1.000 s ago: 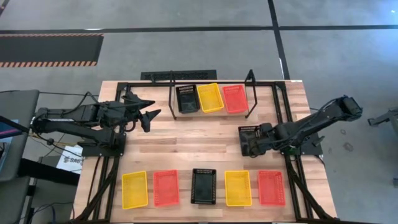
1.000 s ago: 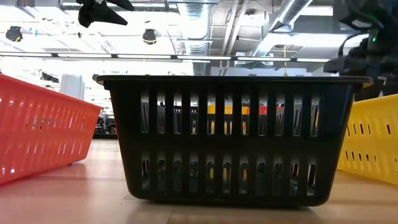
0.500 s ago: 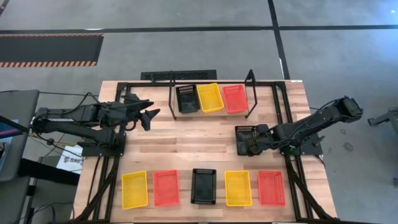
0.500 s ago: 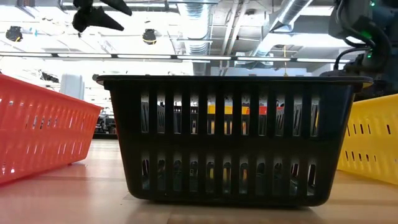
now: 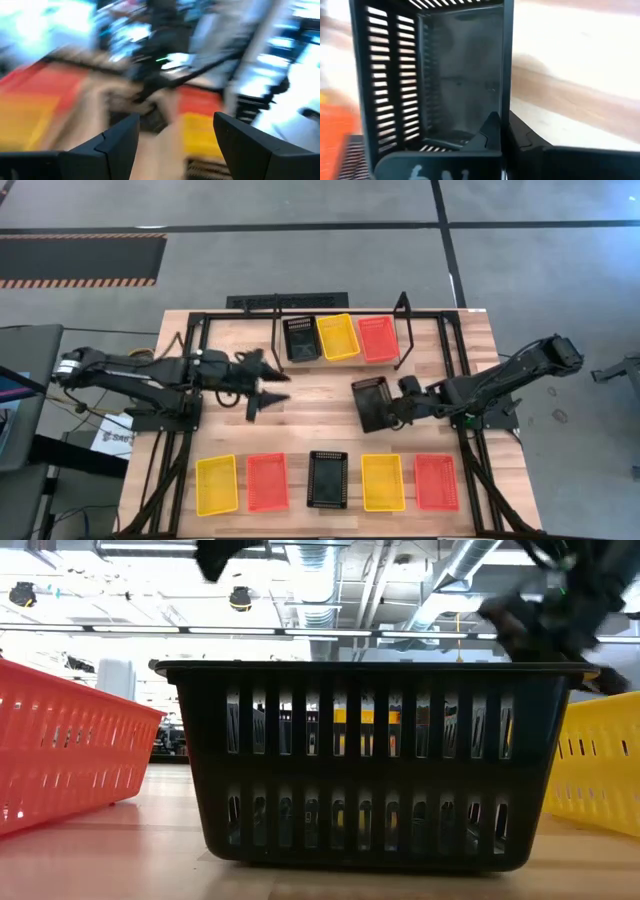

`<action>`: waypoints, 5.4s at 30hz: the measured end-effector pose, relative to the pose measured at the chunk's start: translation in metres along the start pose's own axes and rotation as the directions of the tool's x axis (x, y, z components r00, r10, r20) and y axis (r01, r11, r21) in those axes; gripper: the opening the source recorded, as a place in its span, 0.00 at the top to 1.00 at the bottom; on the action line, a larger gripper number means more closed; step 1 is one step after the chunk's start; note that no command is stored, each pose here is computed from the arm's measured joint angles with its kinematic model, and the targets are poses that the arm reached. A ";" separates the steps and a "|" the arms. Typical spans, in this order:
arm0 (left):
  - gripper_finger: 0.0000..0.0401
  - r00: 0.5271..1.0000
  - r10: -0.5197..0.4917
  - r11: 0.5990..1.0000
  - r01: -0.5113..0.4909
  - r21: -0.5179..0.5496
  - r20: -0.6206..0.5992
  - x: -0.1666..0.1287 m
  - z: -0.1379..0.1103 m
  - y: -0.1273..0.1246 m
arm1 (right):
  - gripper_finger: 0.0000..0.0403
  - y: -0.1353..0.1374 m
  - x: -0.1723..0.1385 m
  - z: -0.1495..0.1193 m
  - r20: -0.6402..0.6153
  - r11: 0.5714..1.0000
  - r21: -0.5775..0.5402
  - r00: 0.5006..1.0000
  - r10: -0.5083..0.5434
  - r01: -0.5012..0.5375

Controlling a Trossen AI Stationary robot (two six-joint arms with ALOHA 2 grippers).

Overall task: Stack baskets on shelf by color
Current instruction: Stack the right black bin on top of the other the black bin on the shelf

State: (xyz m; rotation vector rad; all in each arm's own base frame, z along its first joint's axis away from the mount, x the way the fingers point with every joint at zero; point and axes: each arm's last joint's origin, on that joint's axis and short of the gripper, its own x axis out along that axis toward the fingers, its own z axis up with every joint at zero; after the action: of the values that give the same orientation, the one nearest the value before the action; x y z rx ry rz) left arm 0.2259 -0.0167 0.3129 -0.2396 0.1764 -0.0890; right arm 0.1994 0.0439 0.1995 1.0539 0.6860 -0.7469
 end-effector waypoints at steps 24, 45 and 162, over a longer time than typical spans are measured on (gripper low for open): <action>0.40 0.954 0.117 0.886 0.024 -0.462 0.274 0.056 0.002 0.030 | 0.99 0.102 -0.050 0.053 0.401 0.869 -0.487 0.907 0.130 0.091; 0.40 0.967 0.251 0.805 -0.188 -0.563 0.037 0.091 -0.044 0.061 | 0.99 0.149 -0.023 0.084 0.577 0.692 -0.542 0.810 -0.106 0.477; 1.00 0.320 0.541 0.189 -0.947 -0.258 -0.778 0.101 0.096 0.166 | 1.00 -0.059 -0.321 0.126 0.657 0.750 -0.528 0.751 0.063 0.399</action>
State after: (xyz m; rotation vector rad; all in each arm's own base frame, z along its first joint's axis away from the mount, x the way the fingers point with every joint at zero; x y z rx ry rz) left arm 0.3536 0.1548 0.3481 -0.8969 0.9256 1.0786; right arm -0.0147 -0.0246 0.4678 0.0418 0.3803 -0.8848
